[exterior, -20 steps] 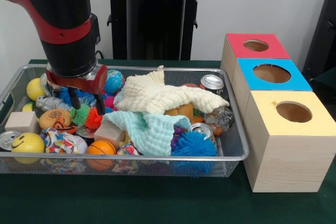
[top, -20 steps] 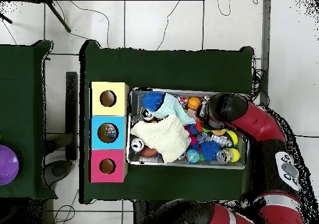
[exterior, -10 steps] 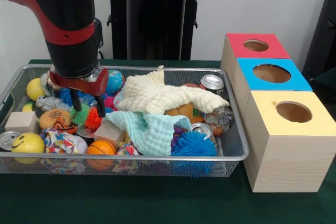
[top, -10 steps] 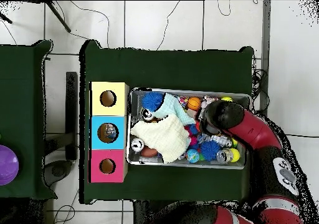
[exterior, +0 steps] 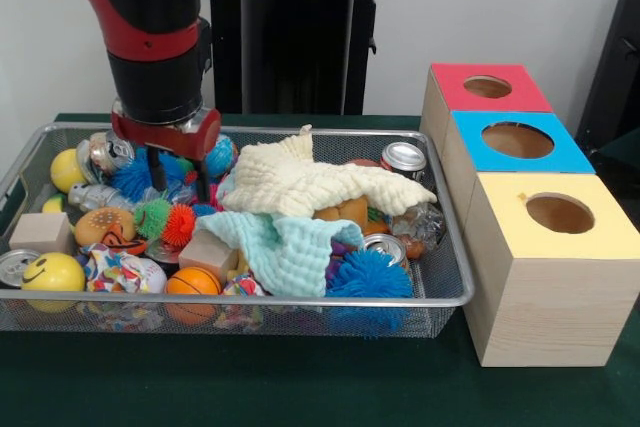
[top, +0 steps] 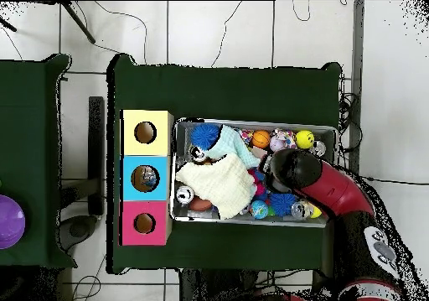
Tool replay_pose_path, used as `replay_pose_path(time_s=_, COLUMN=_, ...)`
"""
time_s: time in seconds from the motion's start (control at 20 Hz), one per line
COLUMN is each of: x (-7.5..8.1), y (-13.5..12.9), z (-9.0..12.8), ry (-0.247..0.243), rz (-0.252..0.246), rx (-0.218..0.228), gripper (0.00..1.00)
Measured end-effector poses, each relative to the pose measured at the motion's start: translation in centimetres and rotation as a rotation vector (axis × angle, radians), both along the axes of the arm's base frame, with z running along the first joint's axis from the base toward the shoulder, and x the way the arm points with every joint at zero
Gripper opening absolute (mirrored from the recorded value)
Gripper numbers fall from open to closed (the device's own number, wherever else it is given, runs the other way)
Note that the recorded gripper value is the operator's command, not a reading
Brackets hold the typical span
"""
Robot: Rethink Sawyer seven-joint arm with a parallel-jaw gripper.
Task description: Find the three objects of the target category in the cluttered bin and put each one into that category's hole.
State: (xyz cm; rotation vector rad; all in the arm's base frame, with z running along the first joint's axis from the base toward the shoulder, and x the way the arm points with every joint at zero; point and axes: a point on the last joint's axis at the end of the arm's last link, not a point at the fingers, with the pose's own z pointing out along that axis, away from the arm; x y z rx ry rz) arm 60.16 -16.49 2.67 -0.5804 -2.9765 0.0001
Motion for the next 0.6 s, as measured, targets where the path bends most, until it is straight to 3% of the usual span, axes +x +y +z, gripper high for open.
replay_pose_path(time_s=0.6, x=-1.1, y=-0.4, z=0.1, ry=-0.047, rz=-0.012, rx=-0.037, gripper=1.00)
